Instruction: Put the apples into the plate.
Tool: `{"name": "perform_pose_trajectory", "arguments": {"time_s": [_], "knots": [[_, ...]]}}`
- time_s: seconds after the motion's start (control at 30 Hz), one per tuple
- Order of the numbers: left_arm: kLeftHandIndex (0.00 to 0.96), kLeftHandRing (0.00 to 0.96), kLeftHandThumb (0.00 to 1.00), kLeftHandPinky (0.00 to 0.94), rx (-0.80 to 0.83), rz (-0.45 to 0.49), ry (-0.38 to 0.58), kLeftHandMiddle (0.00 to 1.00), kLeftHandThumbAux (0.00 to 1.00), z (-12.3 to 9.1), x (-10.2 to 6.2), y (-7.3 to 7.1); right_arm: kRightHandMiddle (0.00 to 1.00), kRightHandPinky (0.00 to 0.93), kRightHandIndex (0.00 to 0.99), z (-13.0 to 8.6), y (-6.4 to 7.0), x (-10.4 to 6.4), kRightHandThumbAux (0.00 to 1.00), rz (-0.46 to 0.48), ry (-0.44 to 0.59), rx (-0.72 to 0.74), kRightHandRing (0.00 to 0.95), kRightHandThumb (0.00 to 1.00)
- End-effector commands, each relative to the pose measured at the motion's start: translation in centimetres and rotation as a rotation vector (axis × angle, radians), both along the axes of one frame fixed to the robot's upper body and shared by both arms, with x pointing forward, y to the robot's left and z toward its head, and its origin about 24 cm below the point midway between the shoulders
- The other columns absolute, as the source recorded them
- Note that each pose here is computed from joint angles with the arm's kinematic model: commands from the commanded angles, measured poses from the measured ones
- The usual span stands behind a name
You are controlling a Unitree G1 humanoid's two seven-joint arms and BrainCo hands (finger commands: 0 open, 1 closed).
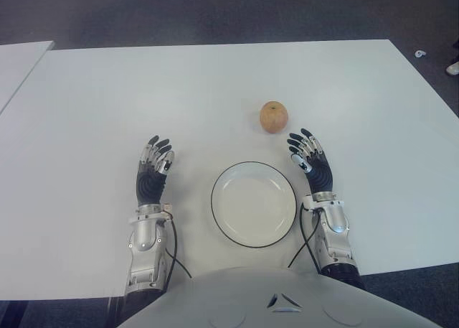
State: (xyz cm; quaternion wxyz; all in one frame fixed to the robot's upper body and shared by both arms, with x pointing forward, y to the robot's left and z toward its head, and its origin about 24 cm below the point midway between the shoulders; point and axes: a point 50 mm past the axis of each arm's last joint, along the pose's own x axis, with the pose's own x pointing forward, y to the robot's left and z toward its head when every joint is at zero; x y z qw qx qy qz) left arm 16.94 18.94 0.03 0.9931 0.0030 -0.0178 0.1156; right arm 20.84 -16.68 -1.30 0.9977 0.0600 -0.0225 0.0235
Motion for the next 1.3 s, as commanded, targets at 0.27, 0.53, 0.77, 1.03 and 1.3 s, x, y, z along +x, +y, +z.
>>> {"name": "perform_pose_trajectory", "arguments": {"time_s": [0.27, 0.53, 0.77, 1.03, 1.3], "knots": [[0.133, 0.236, 0.342, 0.258, -0.004, 0.002, 0.018, 0.216, 0.545, -0.4, 0.0, -0.2, 0.236, 0.206, 0.107, -1.8, -0.1, -1.2, 0.635, -0.012, 0.119, 0.018, 0.219, 0.455], [0.131, 0.234, 0.336, 0.256, -0.007, 0.0, 0.016, 0.215, 0.547, -0.4, 0.0, -0.3, 0.238, 0.198, 0.113, -1.4, -0.2, -1.1, 0.624, -0.019, 0.108, 0.02, 0.217, 0.473], [0.135, 0.232, 0.323, 0.254, -0.006, -0.008, 0.009, 0.214, 0.54, -0.5, 0.1, -0.5, 0.237, 0.241, 0.12, -0.6, -1.4, -0.5, 0.597, -0.041, 0.087, 0.012, 0.229, 0.465], [0.132, 0.233, 0.326, 0.256, -0.014, -0.001, 0.013, 0.215, 0.532, -0.6, 0.2, -0.7, 0.228, 0.262, 0.113, 1.2, -3.8, 0.4, 0.631, -0.096, -0.001, -0.014, 0.237, 0.471], [0.132, 0.23, 0.32, 0.256, -0.013, 0.002, 0.016, 0.212, 0.529, -0.8, 0.3, -0.7, 0.201, 0.225, 0.094, 2.7, -4.9, 1.5, 0.675, -0.117, -0.109, -0.089, 0.216, 0.479]]}}
